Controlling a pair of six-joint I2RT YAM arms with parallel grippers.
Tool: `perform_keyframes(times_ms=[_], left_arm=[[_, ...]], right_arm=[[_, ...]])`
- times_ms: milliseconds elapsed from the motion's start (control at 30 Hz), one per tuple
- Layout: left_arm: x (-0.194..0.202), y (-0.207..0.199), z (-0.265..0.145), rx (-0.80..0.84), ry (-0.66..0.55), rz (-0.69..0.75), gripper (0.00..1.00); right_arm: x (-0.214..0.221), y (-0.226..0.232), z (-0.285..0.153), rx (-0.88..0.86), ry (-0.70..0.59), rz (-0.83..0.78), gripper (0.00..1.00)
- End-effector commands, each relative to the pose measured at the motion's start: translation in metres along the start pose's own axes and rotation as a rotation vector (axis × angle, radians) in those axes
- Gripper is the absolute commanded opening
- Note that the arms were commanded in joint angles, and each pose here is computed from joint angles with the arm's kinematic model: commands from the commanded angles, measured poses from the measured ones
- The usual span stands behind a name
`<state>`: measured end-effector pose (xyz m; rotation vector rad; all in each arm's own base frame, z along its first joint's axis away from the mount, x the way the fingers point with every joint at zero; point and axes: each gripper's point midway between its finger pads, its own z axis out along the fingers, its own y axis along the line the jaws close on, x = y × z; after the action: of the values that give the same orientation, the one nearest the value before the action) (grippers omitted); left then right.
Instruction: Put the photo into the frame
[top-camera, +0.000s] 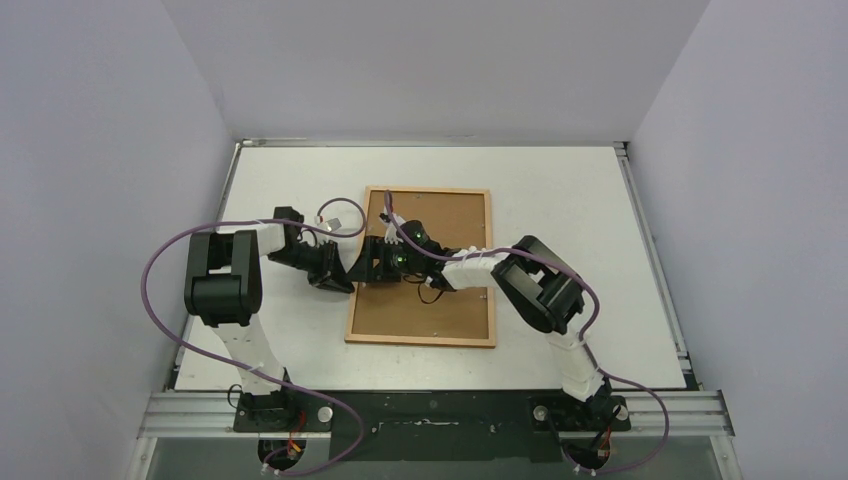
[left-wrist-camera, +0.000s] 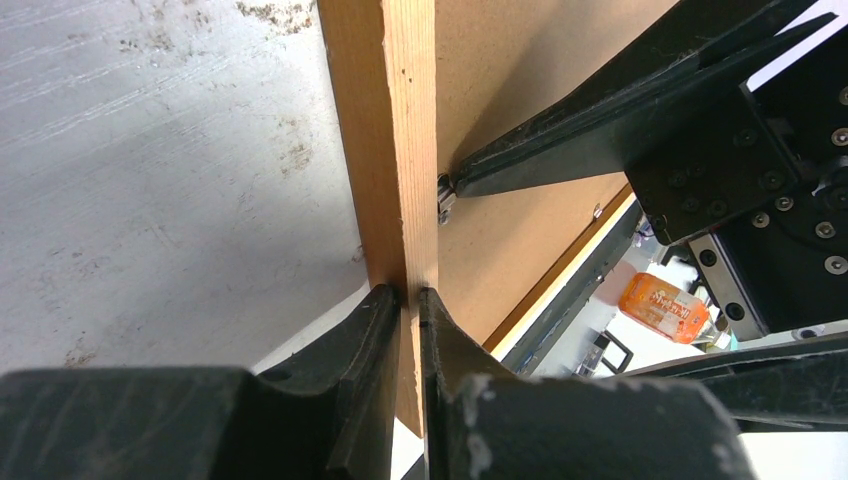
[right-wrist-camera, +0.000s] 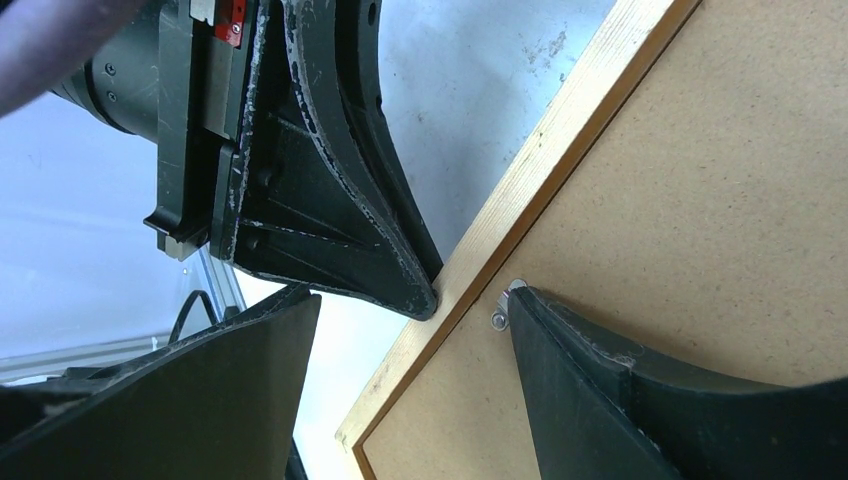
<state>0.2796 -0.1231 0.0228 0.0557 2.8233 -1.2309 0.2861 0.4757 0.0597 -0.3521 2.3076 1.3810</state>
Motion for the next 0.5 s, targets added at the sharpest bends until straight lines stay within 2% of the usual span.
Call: perform_keyframes(times_ms=[0,467], left_arm=[[-0.0192,0.0126,0.002,-0.051,-0.051,0.081,0.09],[-0.0204,0.0126,0.0017,-0.051,-0.053,0.08,0.09]], right_arm=[[-0.0015,0.0076,0.0077,-0.024,-0.01,-0.013,0.71],[0.0062,0.0171,0.0118,-0.068,0.012,-0.024,0.7]])
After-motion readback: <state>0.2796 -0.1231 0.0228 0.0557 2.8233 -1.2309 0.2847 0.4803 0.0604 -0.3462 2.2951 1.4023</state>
